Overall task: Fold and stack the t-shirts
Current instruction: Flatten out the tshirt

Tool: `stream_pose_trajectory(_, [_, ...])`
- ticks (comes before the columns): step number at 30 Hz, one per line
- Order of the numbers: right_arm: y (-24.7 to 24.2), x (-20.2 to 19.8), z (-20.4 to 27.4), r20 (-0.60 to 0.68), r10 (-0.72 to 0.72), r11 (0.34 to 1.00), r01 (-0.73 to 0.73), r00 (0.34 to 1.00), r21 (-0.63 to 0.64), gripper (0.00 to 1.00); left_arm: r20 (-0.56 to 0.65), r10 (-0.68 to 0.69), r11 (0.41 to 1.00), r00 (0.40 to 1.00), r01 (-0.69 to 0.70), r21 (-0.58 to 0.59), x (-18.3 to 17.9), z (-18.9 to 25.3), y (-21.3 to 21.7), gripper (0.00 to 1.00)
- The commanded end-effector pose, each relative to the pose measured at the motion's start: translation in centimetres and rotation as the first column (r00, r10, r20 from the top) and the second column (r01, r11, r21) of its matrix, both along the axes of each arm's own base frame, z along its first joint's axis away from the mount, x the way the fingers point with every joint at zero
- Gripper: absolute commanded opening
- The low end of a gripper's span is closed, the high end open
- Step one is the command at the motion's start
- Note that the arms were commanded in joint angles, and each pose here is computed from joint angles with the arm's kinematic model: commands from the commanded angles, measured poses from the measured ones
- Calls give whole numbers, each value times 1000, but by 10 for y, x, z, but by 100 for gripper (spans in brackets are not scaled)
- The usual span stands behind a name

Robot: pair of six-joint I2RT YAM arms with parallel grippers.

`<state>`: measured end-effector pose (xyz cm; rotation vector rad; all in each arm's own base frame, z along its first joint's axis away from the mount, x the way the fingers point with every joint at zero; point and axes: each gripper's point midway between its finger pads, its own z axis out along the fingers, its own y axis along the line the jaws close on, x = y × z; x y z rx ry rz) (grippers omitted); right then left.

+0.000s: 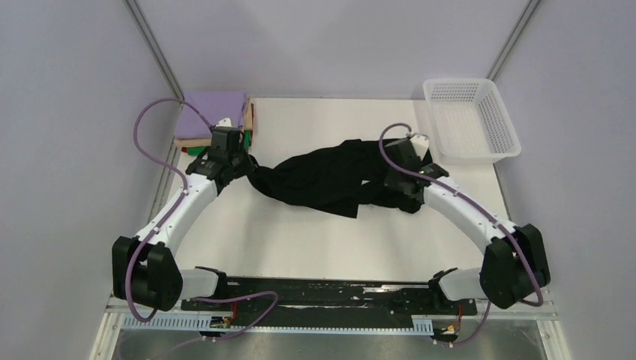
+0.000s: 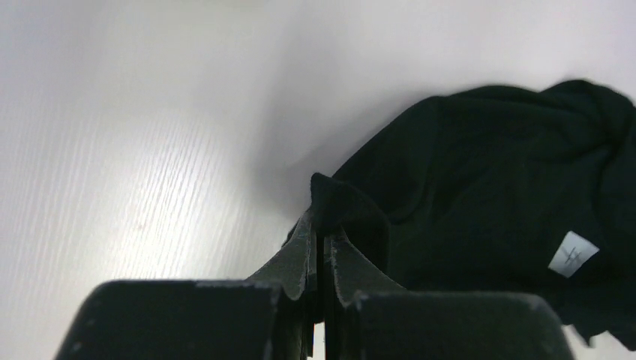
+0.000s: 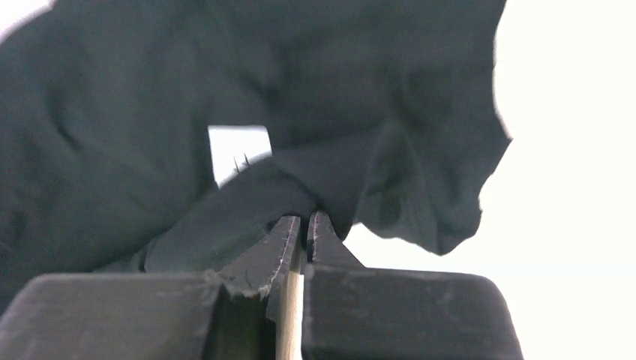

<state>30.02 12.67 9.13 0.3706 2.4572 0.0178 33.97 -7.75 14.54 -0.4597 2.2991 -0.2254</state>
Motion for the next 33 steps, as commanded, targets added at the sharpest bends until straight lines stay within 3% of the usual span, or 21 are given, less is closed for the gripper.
stream_pose_trajectory(1, [-42, 71, 134, 407, -49, 999, 46, 912, 17, 0, 136, 14, 1000, 991, -18, 22, 32, 56, 2, 0])
stream_pose_trajectory(5, [-74, 81, 233, 597, -58, 998, 60, 800, 16, 0, 267, 11, 1000, 964, -15, 15, 45, 119, 2, 0])
stream_pose_trajectory(9, [-86, 61, 330, 756, 0, 999, 30, 655, -25, 0, 444, -5, 1000, 896, 3, 4, 38, 203, 4, 0])
stream_pose_trajectory(16, [-93, -21, 470, 923, 124, 992, -48, 365, -114, 0, 751, -77, 995, 656, 104, 11, -34, 358, 7, 0])
stream_pose_trajectory(21, [-89, -83, 530, 959, 205, 975, -123, 196, -184, 0, 870, -135, 981, 474, 186, 51, -100, 430, 7, 0])
stream_pose_trajectory(26, [-74, -142, 568, 960, 278, 936, -235, 40, -261, 0, 920, -166, 974, 356, 204, 97, -153, 468, 14, 0])
stream_pose_trajectory(30, [-75, -160, 579, 952, 306, 926, -233, 3, -297, 0, 939, -188, 965, 287, 234, 121, -179, 486, 12, 0])
stream_pose_trajectory(33, [-86, -160, 582, 955, 296, 941, -175, 12, -290, 0, 941, -201, 960, 274, 247, 133, -184, 490, 10, 0])
